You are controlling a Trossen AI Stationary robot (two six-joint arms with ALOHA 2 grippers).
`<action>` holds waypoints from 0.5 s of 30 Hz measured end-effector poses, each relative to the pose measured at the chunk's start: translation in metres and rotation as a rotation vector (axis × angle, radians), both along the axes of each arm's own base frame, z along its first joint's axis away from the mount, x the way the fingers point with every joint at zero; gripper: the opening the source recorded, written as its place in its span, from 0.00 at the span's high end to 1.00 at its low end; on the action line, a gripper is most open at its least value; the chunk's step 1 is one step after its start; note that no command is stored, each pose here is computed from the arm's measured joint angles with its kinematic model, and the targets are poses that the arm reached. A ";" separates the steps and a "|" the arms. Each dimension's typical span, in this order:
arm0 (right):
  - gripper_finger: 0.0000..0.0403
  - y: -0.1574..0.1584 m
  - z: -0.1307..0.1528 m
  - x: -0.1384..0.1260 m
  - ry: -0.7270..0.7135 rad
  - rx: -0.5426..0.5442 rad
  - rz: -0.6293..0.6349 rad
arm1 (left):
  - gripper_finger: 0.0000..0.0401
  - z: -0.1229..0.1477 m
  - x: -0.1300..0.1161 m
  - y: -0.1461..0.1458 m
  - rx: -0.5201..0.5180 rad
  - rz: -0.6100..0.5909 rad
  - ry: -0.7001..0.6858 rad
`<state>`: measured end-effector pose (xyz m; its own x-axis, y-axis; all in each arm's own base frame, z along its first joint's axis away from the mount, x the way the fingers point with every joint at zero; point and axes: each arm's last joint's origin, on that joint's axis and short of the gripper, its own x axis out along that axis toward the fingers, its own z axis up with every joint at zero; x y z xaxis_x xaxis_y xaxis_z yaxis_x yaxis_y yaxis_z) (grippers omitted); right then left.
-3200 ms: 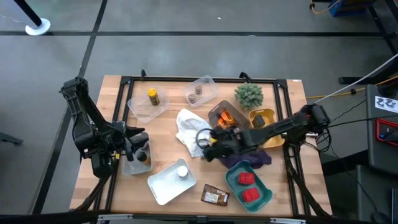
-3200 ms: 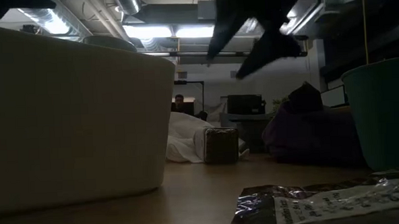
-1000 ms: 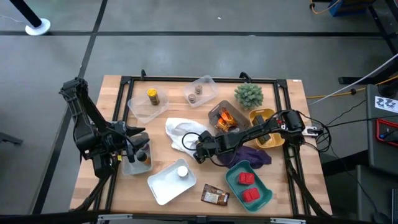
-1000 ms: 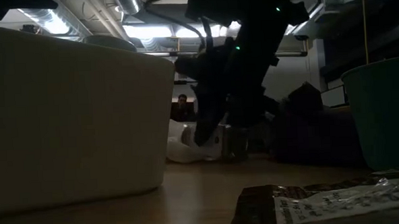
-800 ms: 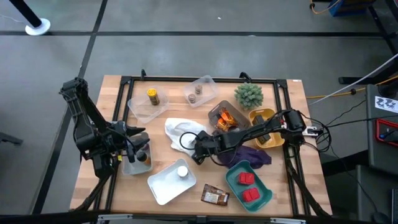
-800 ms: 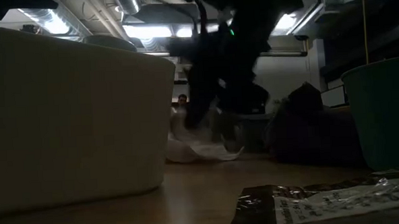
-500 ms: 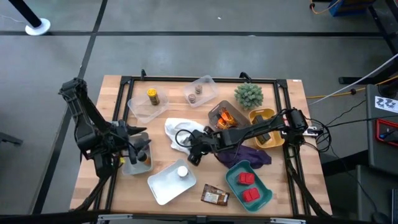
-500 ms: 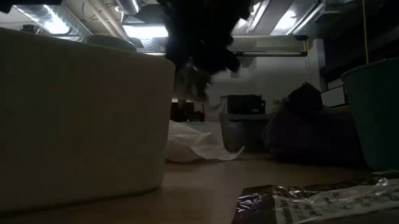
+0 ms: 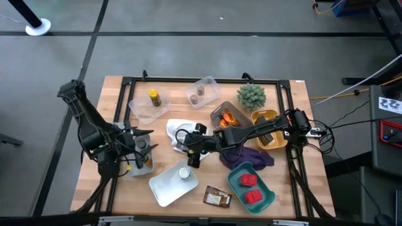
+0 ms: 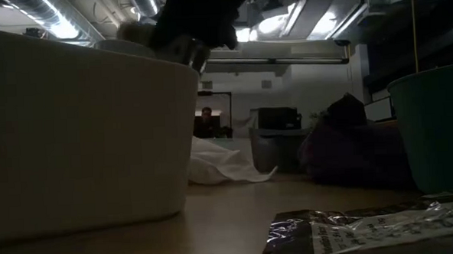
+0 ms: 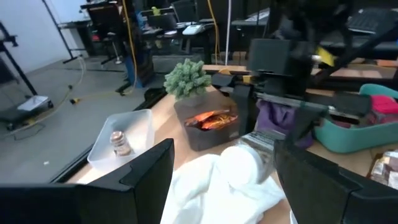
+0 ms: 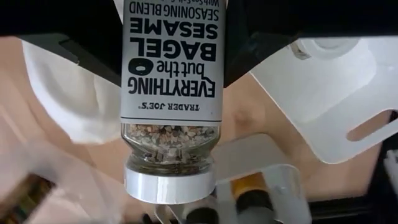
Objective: Sort spices by type
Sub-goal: Put the white spice bottle into the white bin
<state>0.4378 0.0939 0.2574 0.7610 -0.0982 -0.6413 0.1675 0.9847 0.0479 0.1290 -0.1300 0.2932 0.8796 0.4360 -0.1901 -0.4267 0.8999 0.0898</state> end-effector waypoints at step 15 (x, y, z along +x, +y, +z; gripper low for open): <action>0.48 0.005 0.013 0.010 -0.142 -0.150 0.259 | 0.36 0.001 0.027 -0.004 -0.114 -0.164 0.122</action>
<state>0.4474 0.0989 0.2703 0.8539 0.0248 -0.5198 -0.0873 0.9915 -0.0962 0.1565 -0.1342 0.2941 0.9044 0.2585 -0.3394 -0.2658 0.9637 0.0257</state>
